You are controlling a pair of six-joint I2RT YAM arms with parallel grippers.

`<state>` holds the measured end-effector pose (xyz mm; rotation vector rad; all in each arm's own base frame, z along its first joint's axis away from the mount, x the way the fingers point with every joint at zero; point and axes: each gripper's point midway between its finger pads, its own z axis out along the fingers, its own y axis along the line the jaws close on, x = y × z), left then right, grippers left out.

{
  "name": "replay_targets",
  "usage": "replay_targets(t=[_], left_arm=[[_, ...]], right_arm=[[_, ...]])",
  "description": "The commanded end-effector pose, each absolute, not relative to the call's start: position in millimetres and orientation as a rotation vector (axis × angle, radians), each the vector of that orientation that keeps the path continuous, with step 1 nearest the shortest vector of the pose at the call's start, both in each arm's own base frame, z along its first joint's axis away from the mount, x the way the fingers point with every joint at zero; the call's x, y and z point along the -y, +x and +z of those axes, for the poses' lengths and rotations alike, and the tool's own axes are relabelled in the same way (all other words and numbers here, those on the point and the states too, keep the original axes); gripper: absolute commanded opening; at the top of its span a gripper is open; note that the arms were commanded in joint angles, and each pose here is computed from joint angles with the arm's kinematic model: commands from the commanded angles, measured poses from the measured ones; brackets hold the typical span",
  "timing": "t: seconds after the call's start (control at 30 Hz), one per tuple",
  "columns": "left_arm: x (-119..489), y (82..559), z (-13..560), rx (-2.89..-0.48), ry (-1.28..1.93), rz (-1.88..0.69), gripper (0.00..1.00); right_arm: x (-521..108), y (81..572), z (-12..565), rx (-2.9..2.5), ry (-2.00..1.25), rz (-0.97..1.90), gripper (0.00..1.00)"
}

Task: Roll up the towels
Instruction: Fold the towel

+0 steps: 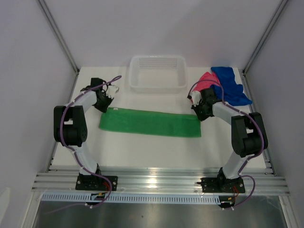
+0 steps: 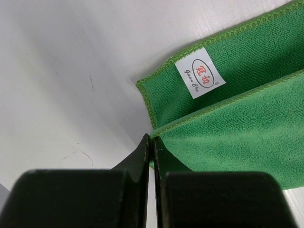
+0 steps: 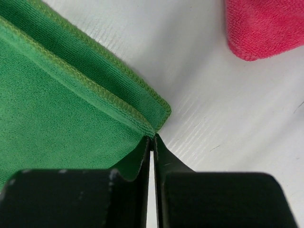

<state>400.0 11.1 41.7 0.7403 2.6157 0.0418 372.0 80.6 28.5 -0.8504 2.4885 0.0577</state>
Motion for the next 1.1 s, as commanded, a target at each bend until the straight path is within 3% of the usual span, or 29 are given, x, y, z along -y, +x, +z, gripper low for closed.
replay_targets(t=[0.0,0.13,0.2,0.4,0.57,0.67,0.93,1.07], left_arm=[[-13.0,413.1,48.1,-2.597,0.700,0.072,0.10],[-12.8,412.3,47.6,-2.597,0.688,0.067,0.27],[-13.0,413.1,48.1,-2.594,0.677,0.074,0.35],[-15.6,414.7,67.4,-2.559,0.637,0.107,0.46],[-17.5,409.8,98.5,-2.504,0.590,0.135,0.52],[-13.9,405.7,106.3,-2.482,0.573,0.118,0.50],[-5.3,415.1,67.3,-2.638,0.648,0.000,0.51],[-3.3,415.3,57.9,-2.665,0.664,-0.026,0.57]], right_arm=[[-73.7,385.1,32.8,-2.467,-0.789,0.004,0.16],[-71.5,390.7,33.5,-2.458,-0.757,-0.020,0.30],[-67.9,394.4,37.3,-2.450,-0.726,-0.052,0.33],[-63.9,405.7,69.9,-2.374,-0.632,-0.098,0.36],[-62.0,400.7,99.9,-2.343,-0.431,-0.079,0.36],[-73.4,387.3,108.5,-2.344,-0.296,0.000,0.36],[-93.6,385.2,75.5,-2.389,-0.272,0.206,0.42],[-100.8,385.7,53.7,-2.462,-0.286,0.289,0.44]])
